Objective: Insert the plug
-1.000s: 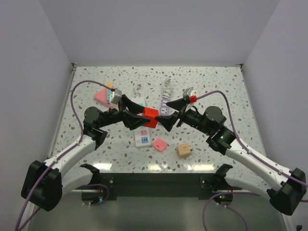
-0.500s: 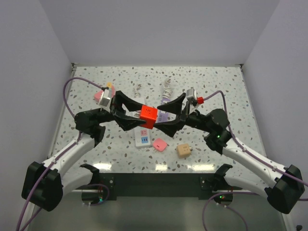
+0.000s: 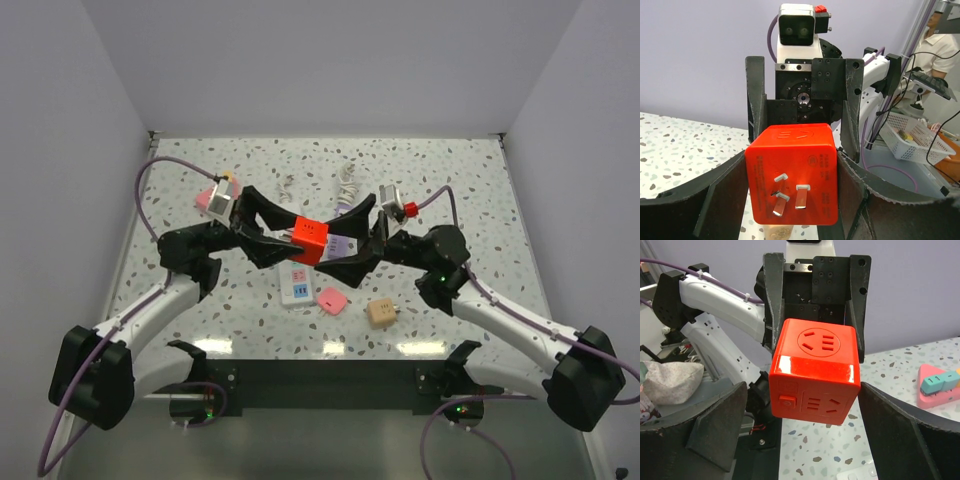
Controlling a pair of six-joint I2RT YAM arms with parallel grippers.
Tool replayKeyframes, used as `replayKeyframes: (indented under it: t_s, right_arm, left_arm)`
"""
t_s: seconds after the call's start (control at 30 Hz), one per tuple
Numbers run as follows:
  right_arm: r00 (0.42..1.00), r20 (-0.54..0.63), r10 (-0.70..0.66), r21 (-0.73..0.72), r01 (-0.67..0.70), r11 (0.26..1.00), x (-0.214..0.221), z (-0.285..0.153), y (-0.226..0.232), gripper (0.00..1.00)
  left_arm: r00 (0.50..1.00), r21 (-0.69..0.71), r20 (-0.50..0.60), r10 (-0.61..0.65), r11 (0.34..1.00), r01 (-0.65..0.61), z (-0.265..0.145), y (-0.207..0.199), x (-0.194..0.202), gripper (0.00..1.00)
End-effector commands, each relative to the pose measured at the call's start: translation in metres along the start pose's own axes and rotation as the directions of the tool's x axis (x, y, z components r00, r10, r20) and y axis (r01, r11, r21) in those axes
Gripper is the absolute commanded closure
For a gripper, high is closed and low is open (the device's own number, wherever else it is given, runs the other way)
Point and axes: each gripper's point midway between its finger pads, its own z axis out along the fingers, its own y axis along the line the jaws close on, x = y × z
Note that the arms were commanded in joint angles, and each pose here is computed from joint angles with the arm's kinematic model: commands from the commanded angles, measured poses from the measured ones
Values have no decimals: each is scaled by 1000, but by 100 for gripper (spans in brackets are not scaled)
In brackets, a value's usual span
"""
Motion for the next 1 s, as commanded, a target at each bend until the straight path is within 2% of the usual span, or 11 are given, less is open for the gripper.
replayKeyframes:
  t_s: [0.0,0.13,0.43,0.5,0.57,0.6,0.7,0.73,0.77,0.9,0.97]
  right_arm:
    - [999,45,-31,-45,33,998,-14,3,8,6]
    - [999,44,-21,-44,23,999,-11,9,4,12]
    - [998,58,22,-29,-20,999,-5,19,-10,49]
    - [998,64,20,-8,-20,1000,-4,19,-14,66]
    - [997,78,14,52,-18,998,-7,18,-24,91]
    - [997,82,10,74,-16,997,-7,17,-27,100]
    - [997,78,-23,160,10,987,-11,13,-39,100]
    - [998,57,-26,194,14,981,-8,10,-45,100]
    - [999,45,-29,220,18,975,-7,8,-49,100]
    - [999,-17,-49,379,52,924,-10,-5,-75,100]
    - [997,-68,-36,428,62,901,-7,-10,-86,100]
  left_arm:
    - [987,60,85,136,988,-141,4,-18,-28,100]
    - [988,59,96,121,990,-127,2,-16,-25,100]
    - [988,90,119,99,990,-110,0,-18,-20,100]
    - [990,90,109,90,991,-100,0,-15,-17,100]
    - [993,50,88,77,995,-82,1,-1,-12,100]
    - [998,-4,64,22,1000,-22,2,14,-5,95]
    - [1000,-109,30,7,994,-4,1,43,7,71]
    - [999,-134,20,32,991,-29,0,50,8,60]
    - [1000,-155,13,28,988,-25,-1,55,11,39]
    - [1000,-249,-5,3,969,-5,-16,76,18,3]
    - [1000,-284,-3,5,959,-5,-25,83,20,0]
